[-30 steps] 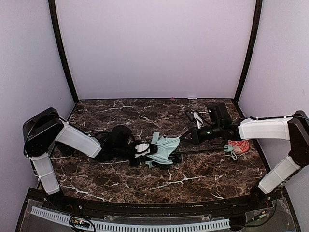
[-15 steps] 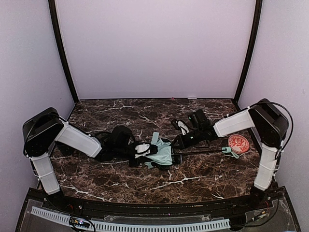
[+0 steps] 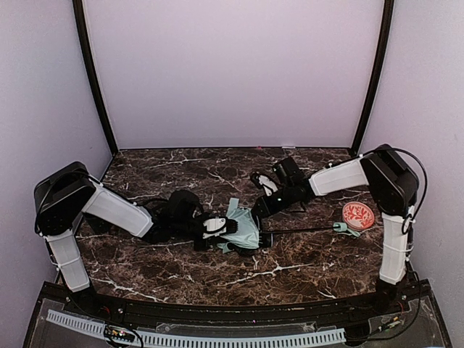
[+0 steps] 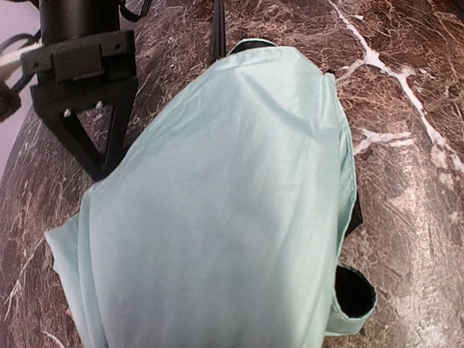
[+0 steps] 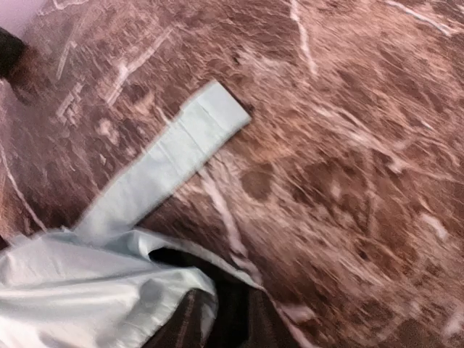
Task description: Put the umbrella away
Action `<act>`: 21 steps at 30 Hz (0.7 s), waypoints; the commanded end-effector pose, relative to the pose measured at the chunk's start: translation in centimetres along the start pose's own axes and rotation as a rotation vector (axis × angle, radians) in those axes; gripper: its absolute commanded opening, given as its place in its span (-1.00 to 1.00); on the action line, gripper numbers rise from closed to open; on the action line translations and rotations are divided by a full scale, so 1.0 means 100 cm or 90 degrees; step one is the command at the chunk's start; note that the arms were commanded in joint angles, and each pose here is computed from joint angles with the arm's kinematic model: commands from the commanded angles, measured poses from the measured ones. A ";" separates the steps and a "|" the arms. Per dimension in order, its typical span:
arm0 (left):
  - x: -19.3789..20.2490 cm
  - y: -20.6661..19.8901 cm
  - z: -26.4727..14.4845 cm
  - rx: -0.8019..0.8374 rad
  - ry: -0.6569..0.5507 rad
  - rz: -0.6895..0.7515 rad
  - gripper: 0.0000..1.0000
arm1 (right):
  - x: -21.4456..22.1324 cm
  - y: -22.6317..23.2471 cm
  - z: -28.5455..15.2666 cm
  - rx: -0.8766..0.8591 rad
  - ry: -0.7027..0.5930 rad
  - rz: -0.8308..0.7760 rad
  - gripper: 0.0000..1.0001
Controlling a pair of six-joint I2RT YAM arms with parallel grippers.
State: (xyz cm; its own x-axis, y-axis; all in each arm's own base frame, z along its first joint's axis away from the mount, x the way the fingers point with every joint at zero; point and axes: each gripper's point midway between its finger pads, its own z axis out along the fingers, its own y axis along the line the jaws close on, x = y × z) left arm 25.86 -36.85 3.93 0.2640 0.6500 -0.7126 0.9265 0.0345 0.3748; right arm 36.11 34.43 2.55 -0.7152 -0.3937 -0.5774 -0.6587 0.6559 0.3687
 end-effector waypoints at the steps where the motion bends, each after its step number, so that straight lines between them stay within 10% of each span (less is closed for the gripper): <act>1: 0.044 -0.035 -0.002 0.062 0.101 -0.013 -1.00 | 0.001 -0.023 -0.057 0.110 0.015 -0.052 -0.27; 9: 0.045 -0.036 -0.001 0.068 0.106 -0.012 -1.00 | -0.005 0.067 -0.121 0.080 -0.045 -0.242 0.26; 15: 0.044 -0.037 -0.002 0.066 0.096 -0.011 -1.00 | -0.007 0.142 -0.109 -0.113 -0.126 -0.319 0.29; 21: 0.041 -0.033 -0.001 0.055 0.086 -0.007 -1.00 | 0.021 0.132 -0.056 -0.142 -0.028 -0.347 0.35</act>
State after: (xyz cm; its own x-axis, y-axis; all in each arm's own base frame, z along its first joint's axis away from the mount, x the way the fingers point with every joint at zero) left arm 25.92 -36.80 3.88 0.2806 0.6546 -0.7019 0.9187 0.0285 0.3939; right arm 24.92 37.36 12.24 -0.3105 -0.5727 -0.7587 -0.9393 0.3073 0.1524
